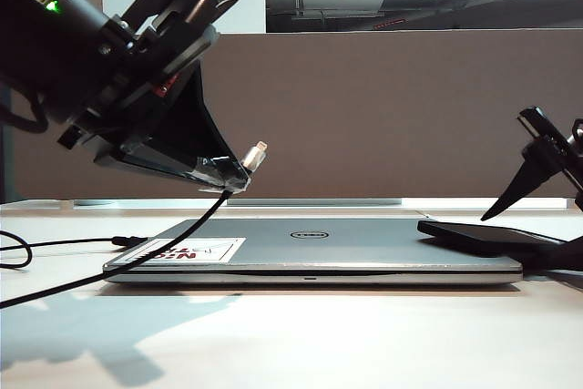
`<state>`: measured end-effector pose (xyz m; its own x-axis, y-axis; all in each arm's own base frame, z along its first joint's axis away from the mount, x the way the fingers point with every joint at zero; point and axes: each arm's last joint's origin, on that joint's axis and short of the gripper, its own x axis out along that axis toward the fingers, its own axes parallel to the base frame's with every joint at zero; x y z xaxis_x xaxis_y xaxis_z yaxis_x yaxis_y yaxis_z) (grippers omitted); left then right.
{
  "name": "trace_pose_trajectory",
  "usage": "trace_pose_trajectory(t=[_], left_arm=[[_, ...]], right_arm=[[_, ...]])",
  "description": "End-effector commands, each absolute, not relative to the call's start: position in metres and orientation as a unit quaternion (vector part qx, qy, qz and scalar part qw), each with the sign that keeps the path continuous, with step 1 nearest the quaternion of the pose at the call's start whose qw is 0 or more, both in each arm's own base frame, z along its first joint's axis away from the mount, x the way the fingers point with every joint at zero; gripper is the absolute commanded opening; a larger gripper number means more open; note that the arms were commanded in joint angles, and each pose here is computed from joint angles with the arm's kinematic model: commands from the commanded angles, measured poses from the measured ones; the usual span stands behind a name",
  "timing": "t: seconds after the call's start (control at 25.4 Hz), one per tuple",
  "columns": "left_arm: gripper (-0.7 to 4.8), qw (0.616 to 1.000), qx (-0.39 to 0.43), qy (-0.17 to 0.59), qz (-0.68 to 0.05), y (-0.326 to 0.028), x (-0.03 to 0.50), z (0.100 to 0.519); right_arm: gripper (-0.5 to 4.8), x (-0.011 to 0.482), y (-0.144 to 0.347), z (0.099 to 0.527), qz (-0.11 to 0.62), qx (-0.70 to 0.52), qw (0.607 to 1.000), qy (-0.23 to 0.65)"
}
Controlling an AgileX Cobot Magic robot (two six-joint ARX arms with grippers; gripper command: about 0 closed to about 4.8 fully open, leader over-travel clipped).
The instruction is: Pick up the charging cable and the phone, plug the charging cable into the charging port on the phone, and finally place them back on the table.
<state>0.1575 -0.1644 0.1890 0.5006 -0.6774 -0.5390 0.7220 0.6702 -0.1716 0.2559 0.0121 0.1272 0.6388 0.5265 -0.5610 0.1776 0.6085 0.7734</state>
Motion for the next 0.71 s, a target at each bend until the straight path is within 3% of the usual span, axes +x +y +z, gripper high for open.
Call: trace_pose_trajectory(t=[0.04,0.08,0.47,0.51,0.55,0.59,0.71], left_arm=[[-0.08,0.867,0.035,0.285,-0.407,-0.1653,0.1582,0.1915],[-0.08,0.867,0.035,0.285,-0.407,-0.1653,0.1582,0.1915],[-0.08,0.867,0.035,0.284,-0.407,-0.1653,0.1581,0.1916],[-0.08,0.867,0.035,0.285,-0.407,-0.1652,0.1581,0.1915],[-0.08,0.867,0.035,0.285,-0.407,-0.1652,0.1581,0.1915],[-0.08,0.867,0.035,0.285,-0.407,-0.1652,0.1581,0.1914],[-0.08,0.867,0.035,0.286,-0.406,-0.1652,0.1581,0.1912]], right_arm=[[2.89,0.2517,0.0109,0.1180,0.076,0.426,0.793,0.429],[2.60,0.2520,0.0108,0.1183,0.075,0.426,0.794,0.426],[2.45,0.2554,0.0121,0.1152,0.074,0.422,0.801,0.418],[2.04,0.2556,0.0125,0.1148,0.075,0.421,0.801,0.418],[0.31,0.2561,0.0140,0.1146,0.081,0.418,0.803,0.417],[-0.02,0.2573,0.0157,0.1152,0.088,0.416,0.806,0.412],[-0.01,0.2589,0.0191,0.1170,0.101,0.411,0.811,0.404]])
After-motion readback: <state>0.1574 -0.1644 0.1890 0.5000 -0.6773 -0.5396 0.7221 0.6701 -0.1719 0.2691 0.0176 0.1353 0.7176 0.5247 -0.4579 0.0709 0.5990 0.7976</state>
